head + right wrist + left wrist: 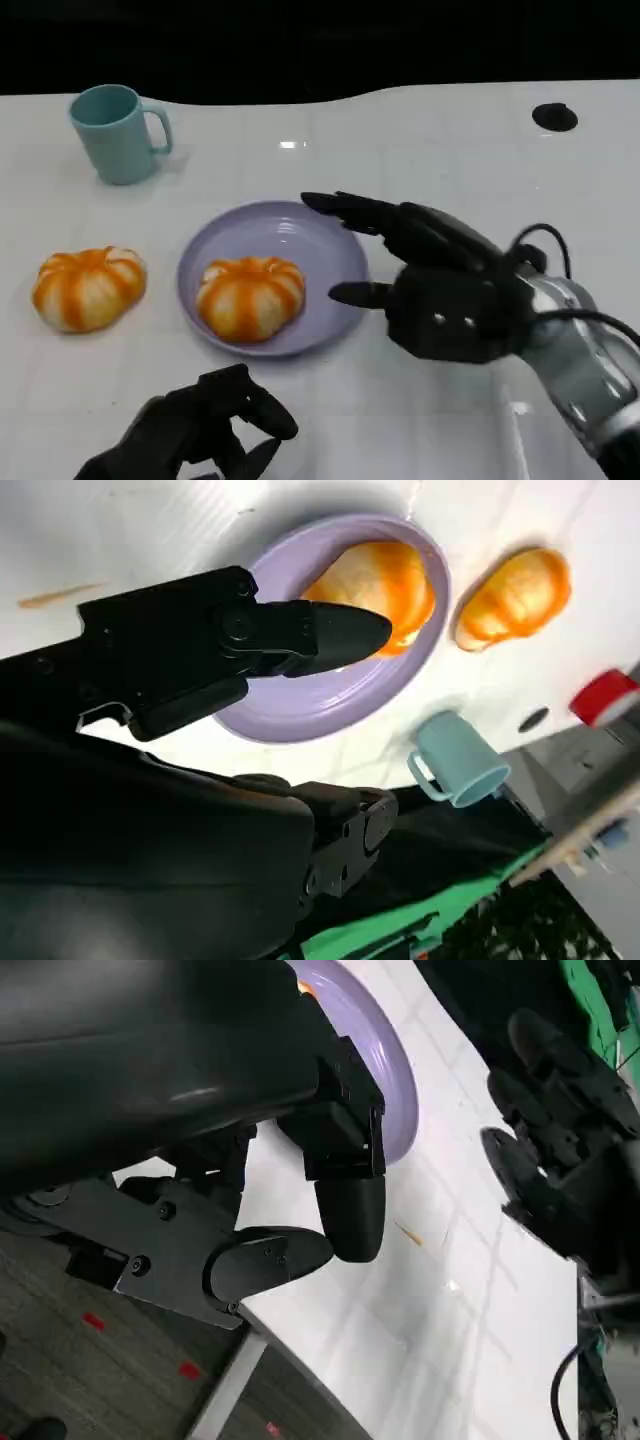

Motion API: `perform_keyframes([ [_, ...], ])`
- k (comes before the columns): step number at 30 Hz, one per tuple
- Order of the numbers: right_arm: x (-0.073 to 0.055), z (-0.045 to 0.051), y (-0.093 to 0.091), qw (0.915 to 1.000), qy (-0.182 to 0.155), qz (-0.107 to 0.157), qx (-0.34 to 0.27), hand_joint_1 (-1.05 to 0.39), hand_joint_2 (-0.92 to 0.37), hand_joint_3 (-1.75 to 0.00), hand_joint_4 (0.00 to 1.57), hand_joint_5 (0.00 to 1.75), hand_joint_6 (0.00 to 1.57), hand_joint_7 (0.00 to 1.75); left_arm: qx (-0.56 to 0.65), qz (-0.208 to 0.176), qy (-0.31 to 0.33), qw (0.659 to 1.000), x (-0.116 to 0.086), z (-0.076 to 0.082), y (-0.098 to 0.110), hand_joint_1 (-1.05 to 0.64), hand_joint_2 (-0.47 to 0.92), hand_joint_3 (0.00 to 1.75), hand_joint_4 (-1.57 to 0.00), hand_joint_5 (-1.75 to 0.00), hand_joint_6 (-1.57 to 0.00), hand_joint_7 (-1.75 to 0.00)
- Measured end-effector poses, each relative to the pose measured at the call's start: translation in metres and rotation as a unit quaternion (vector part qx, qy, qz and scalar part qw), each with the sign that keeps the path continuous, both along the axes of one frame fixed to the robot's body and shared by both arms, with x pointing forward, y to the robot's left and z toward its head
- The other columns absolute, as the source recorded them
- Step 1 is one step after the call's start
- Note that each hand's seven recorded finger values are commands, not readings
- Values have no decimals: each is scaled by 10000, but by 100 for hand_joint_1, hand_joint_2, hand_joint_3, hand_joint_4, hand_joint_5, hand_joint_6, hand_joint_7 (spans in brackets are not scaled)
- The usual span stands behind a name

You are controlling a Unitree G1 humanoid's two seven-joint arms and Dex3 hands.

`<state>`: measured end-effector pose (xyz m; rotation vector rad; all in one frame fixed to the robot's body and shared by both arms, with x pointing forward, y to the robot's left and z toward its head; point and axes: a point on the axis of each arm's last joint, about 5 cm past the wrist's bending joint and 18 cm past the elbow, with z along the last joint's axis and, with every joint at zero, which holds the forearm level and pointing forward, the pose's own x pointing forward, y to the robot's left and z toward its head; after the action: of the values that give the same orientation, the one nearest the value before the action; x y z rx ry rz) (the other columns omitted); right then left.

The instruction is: Grasp the bread from the table and place it into the plate.

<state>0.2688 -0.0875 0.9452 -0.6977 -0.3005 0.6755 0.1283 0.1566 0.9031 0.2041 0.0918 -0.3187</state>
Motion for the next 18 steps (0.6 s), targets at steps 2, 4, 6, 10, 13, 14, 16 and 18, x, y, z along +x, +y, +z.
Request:
perform_keyframes([
  [2, -59, -36, -94, 9999, -24, -64, 111, -60, -92, -30, 33, 25, 34, 10, 0, 1, -3, 10000, 3, 0, 0, -21, 83, 62, -64, -175, -63, -126],
  [4, -116, -69, -189, 9997, -68, -127, 219, -56, -92, -26, 34, 40, 40, 11, 2, 4, 2, 10000, 5, -2, 2, -21, 83, 62, -64, -175, -63, -126],
  [6, -177, -105, -270, 9988, -147, -197, 424, -51, -92, -24, 28, 69, 48, 12, 6, 6, 9, 10000, 7, -5, 3, -22, 83, 62, -64, -175, -63, -126],
  [10, -297, -174, -421, 9956, -274, -286, 845, -37, -91, -18, 31, 99, 63, 21, 23, 1, 9, 10000, 11, -7, 4, -22, 83, 62, -64, -175, -63, -127],
  [13, -369, -240, -522, 9927, -276, -391, 1105, -20, -86, -24, 42, 115, 74, 34, 63, 1, 6, 10000, 13, -7, 5, -22, 83, 62, -64, -175, -63, -127],
  [14, -391, -259, -552, 9915, -272, -439, 1197, -14, -77, -42, 46, 120, 74, 46, 65, 1, 5, 10000, 13, -7, 4, -22, 83, 62, -64, -175, -63, -127],
  [16, -441, -298, -610, 9891, -269, -527, 1351, -5, -55, -85, 56, 128, 74, 69, 68, 0, 4, 10000, 14, -7, 4, -23, 83, 62, -64, -175, -63, -127],
  [18, -490, -337, -667, 9871, -250, -642, 1444, 3, -48, -107, 67, 135, 78, 87, 69, 2, 6, 10000, 13, -8, 5, -23, 83, 62, -65, -175, -63, -127],
])
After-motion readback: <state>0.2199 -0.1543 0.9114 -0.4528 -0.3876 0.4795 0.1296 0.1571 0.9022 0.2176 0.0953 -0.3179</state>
